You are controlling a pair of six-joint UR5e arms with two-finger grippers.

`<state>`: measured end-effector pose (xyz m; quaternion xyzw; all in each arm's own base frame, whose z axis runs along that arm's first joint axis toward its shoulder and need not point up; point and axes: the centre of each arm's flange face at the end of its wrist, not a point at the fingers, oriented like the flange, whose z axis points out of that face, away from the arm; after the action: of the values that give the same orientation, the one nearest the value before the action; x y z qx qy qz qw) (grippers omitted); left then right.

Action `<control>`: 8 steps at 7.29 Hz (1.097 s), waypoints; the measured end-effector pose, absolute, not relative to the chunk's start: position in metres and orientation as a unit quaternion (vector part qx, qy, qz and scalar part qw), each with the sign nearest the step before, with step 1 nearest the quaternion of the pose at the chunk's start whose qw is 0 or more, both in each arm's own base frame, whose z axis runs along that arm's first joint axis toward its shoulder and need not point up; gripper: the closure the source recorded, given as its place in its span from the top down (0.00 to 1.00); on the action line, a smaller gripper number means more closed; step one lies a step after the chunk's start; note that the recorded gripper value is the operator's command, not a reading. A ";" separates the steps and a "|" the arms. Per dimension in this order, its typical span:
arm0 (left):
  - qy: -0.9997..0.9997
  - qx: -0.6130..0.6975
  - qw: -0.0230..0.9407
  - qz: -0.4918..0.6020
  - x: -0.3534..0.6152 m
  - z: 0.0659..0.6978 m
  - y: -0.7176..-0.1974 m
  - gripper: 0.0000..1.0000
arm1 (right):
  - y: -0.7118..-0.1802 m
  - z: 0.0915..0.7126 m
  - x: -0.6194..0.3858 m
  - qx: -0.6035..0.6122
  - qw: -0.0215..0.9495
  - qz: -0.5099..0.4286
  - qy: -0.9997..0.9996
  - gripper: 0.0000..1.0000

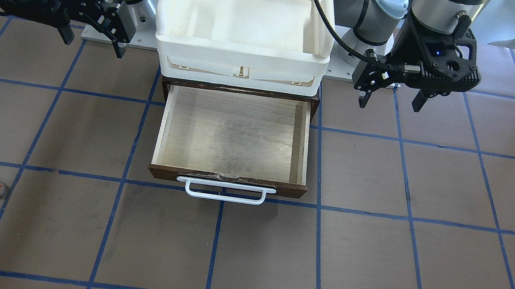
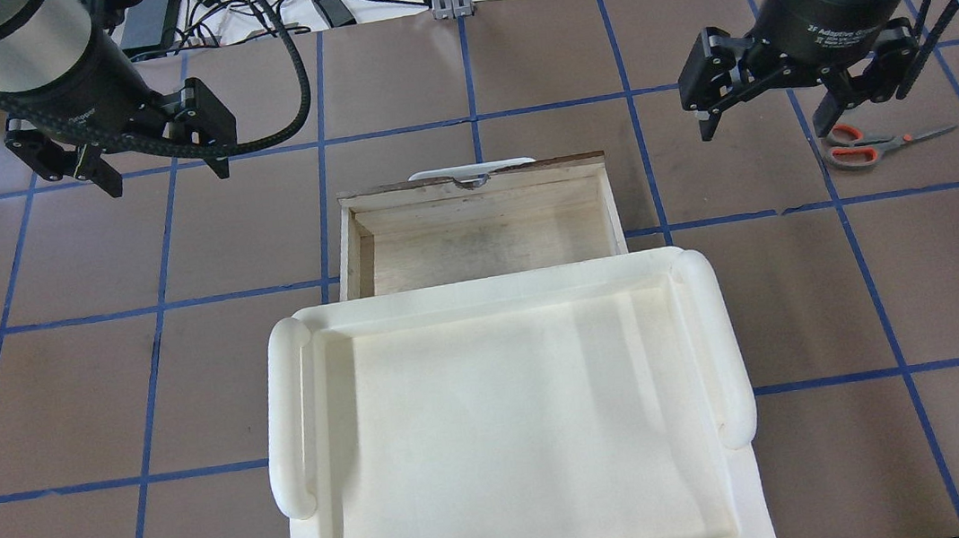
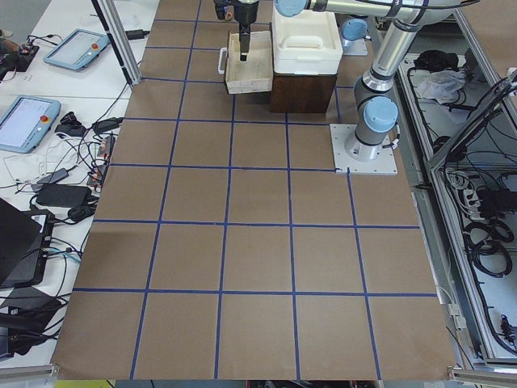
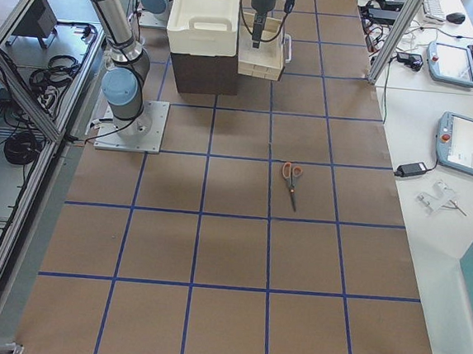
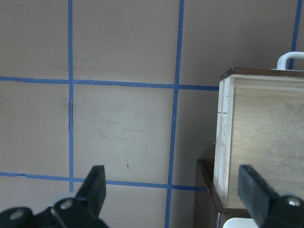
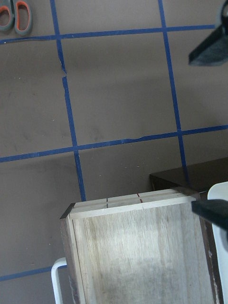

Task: Put scissors in drawer and close it
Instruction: 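Raise the right gripper and move it toward the grey-orange scissors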

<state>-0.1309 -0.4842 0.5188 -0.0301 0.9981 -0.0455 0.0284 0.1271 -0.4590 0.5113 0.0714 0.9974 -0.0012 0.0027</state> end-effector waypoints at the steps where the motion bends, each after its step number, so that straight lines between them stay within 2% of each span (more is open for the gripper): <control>1: 0.998 -0.030 0.028 -0.046 -0.131 0.519 -0.484 1.00 | -0.459 0.511 0.127 0.071 0.003 0.000 0.997 1.00; 8: 0.998 -0.030 0.007 -0.053 -0.135 0.515 -0.491 1.00 | -0.457 0.516 0.128 0.079 0.010 -0.006 0.997 1.00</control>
<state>-0.1347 -0.4912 0.5153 -0.0301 0.9981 -0.0527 0.0071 0.1280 -0.4569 0.5155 0.0790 0.9968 -0.0064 0.0104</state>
